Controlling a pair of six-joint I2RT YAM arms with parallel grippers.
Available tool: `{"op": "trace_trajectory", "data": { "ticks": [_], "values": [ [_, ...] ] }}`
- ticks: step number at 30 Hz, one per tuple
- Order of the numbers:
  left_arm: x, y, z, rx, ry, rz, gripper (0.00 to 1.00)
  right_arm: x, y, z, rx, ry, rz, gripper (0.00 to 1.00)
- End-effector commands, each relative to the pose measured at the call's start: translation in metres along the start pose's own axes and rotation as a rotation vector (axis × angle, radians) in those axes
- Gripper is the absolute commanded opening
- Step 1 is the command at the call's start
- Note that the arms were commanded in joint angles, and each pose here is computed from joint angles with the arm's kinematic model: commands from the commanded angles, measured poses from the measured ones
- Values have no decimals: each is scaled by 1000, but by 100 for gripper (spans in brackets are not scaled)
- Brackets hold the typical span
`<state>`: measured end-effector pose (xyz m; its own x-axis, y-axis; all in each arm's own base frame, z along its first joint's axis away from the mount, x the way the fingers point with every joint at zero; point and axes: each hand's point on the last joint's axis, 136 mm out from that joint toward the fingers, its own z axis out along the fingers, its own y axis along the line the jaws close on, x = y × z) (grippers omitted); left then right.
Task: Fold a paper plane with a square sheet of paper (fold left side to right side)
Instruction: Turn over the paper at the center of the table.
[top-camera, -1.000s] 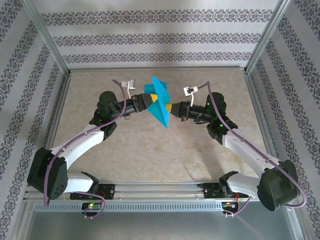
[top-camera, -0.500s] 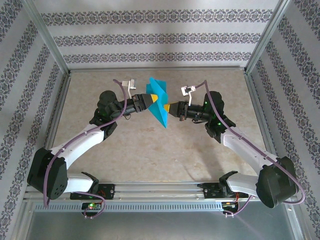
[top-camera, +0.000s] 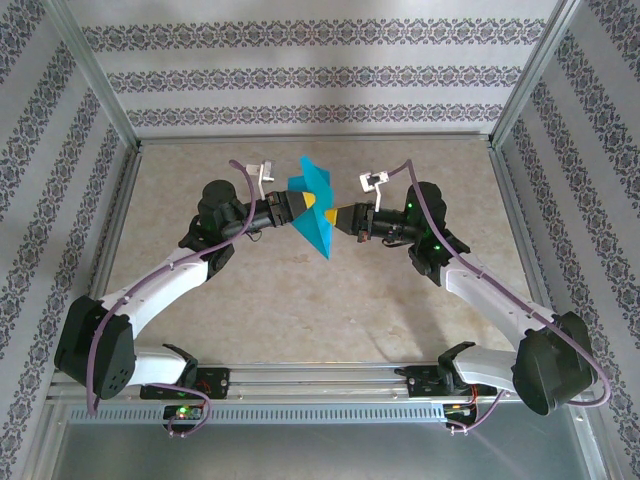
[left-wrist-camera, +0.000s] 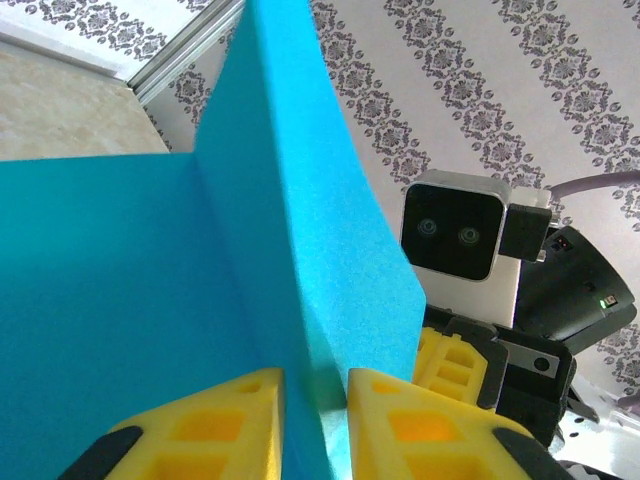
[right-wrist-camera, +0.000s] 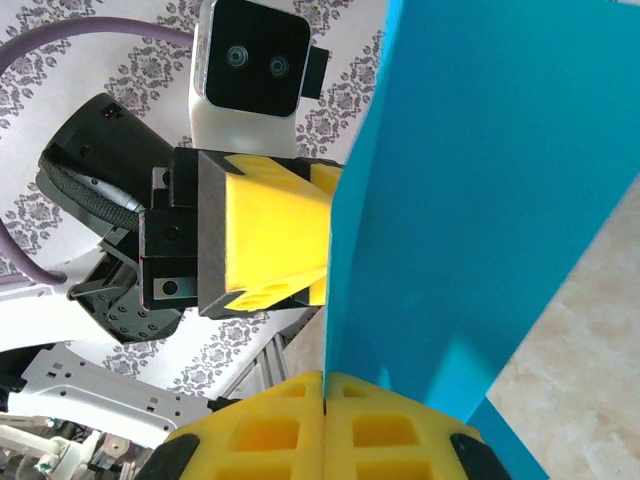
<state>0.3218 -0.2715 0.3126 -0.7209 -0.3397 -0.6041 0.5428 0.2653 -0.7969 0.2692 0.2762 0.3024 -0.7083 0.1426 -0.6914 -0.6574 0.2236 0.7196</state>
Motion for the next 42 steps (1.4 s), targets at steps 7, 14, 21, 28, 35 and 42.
{"op": "trace_trajectory", "data": {
  "ticks": [7,14,21,28,35,42],
  "values": [
    [-9,-17,1,31,-27,57,7,-11,5,-1,1,-31,-23,3],
    [-13,-21,-1,37,-49,65,3,-16,2,-14,58,-62,-14,31],
    [-18,-25,-3,54,-86,97,3,-8,-21,-47,213,-127,57,70],
    [-22,-37,-2,88,-101,123,3,22,-22,-37,161,-87,207,98],
    [-19,-41,3,104,-89,120,3,19,-5,-17,63,-88,198,98],
    [-15,-45,6,118,-77,112,3,-2,7,1,4,-91,154,73]
  ]
}}
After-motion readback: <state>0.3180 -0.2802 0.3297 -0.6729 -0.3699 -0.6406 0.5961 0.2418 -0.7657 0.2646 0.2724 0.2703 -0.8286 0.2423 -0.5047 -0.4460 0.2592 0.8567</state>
